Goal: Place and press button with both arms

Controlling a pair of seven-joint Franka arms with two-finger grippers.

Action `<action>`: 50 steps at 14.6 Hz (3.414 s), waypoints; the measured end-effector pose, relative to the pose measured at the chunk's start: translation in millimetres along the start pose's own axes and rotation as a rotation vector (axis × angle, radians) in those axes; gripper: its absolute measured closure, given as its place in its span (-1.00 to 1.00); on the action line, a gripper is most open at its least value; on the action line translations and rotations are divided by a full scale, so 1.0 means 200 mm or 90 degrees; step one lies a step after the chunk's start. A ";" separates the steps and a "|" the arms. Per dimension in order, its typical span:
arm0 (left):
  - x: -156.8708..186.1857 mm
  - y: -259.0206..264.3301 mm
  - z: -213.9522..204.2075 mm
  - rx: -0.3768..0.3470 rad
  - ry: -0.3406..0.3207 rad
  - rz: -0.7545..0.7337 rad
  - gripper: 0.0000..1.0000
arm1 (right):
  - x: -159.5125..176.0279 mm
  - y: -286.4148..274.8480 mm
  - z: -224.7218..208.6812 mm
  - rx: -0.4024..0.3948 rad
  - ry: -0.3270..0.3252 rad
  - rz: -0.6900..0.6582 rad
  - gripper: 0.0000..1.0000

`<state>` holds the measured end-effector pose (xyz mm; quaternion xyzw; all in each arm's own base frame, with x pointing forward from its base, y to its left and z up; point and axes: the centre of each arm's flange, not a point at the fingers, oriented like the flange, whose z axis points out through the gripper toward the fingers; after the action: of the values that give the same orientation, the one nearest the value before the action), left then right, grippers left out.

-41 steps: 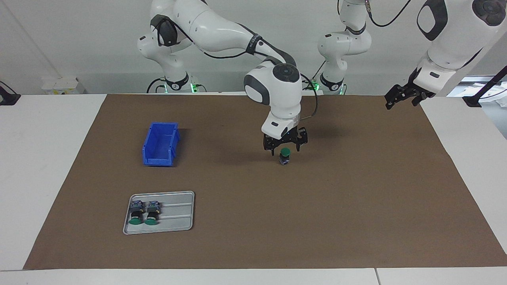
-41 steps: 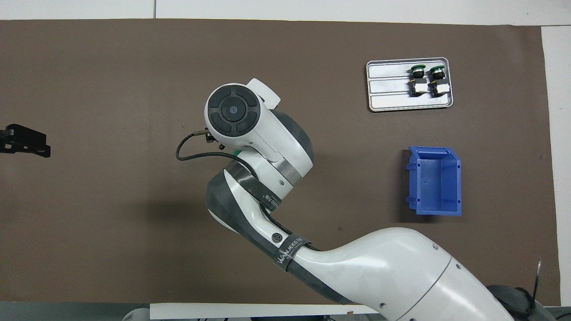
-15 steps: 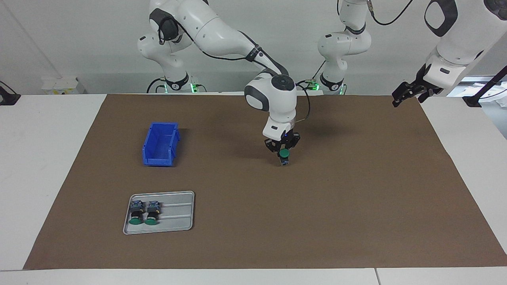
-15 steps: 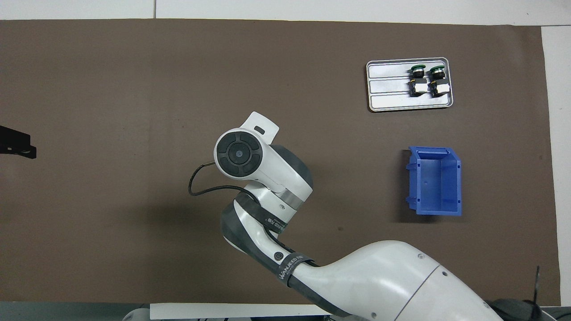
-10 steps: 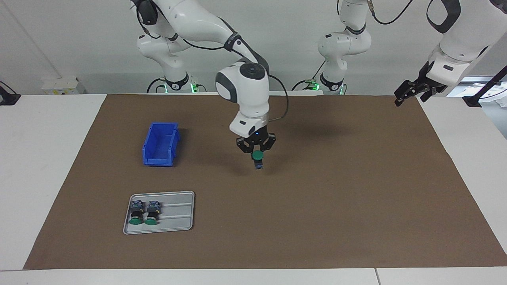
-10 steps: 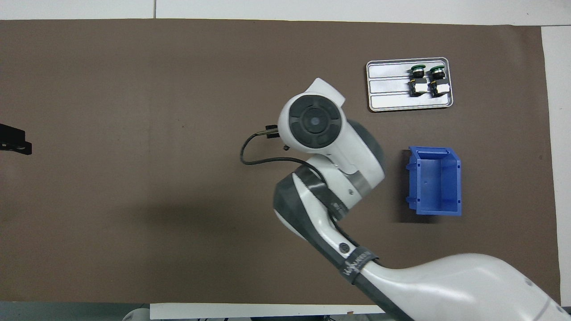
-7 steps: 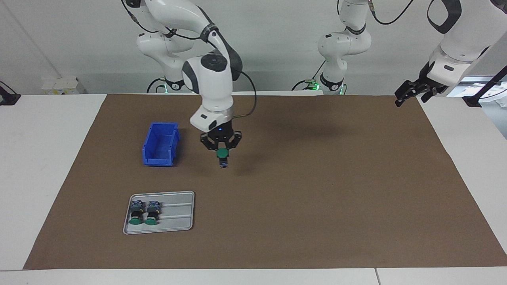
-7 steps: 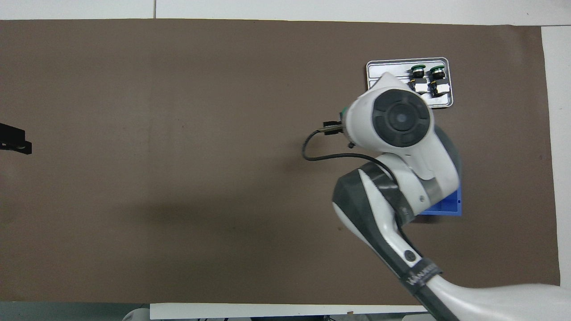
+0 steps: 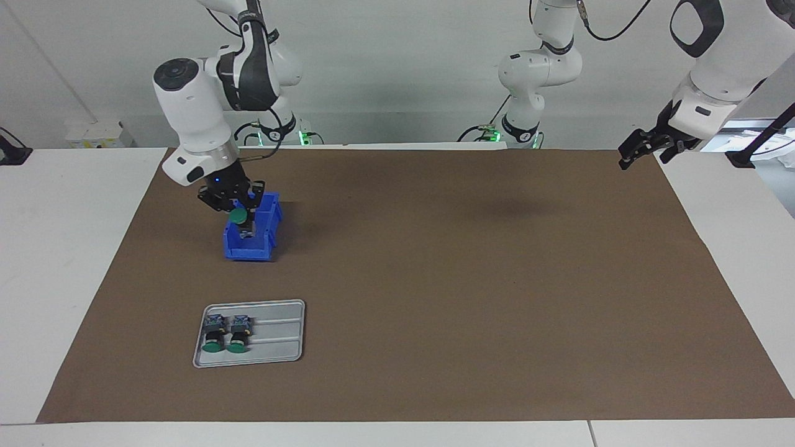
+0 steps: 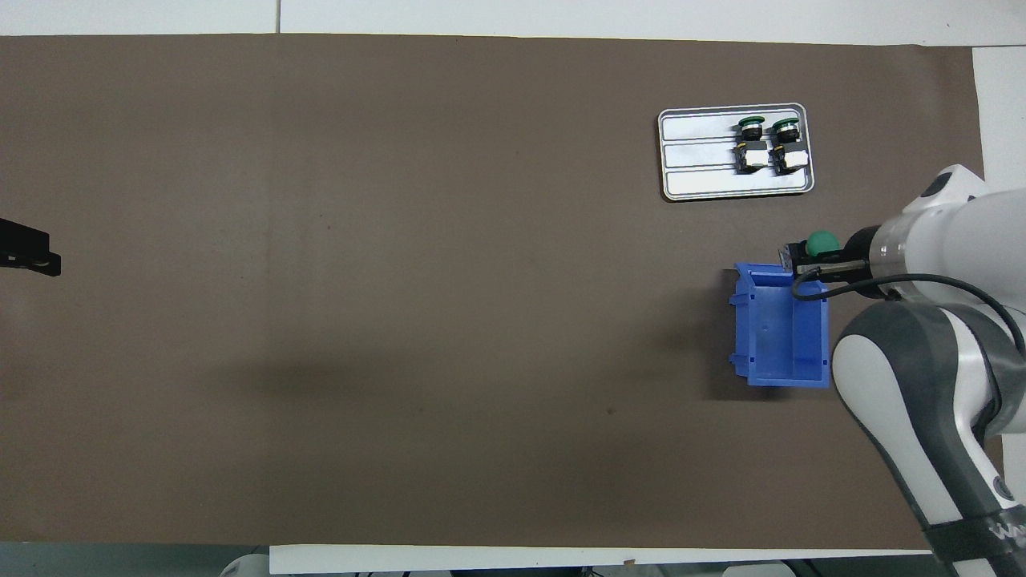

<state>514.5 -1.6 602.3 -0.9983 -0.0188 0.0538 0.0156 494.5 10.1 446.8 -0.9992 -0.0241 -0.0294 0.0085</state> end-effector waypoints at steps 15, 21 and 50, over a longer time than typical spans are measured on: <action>0.00 0.01 0.00 0.001 0.000 0.004 -1.00 | -0.08 0.05 0.47 0.010 -0.024 0.014 0.37; 0.00 0.02 0.00 0.001 0.000 0.006 -1.00 | -0.11 0.05 0.53 0.010 -0.025 0.014 0.37; -0.01 0.14 -0.01 0.002 0.002 0.039 -1.00 | 0.30 0.22 -0.82 0.000 -0.096 0.020 -0.99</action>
<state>513.1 -29.0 603.5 -0.9984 0.0123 0.0526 0.0157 546.9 -33.4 612.6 -0.9989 -0.0089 0.0458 0.0075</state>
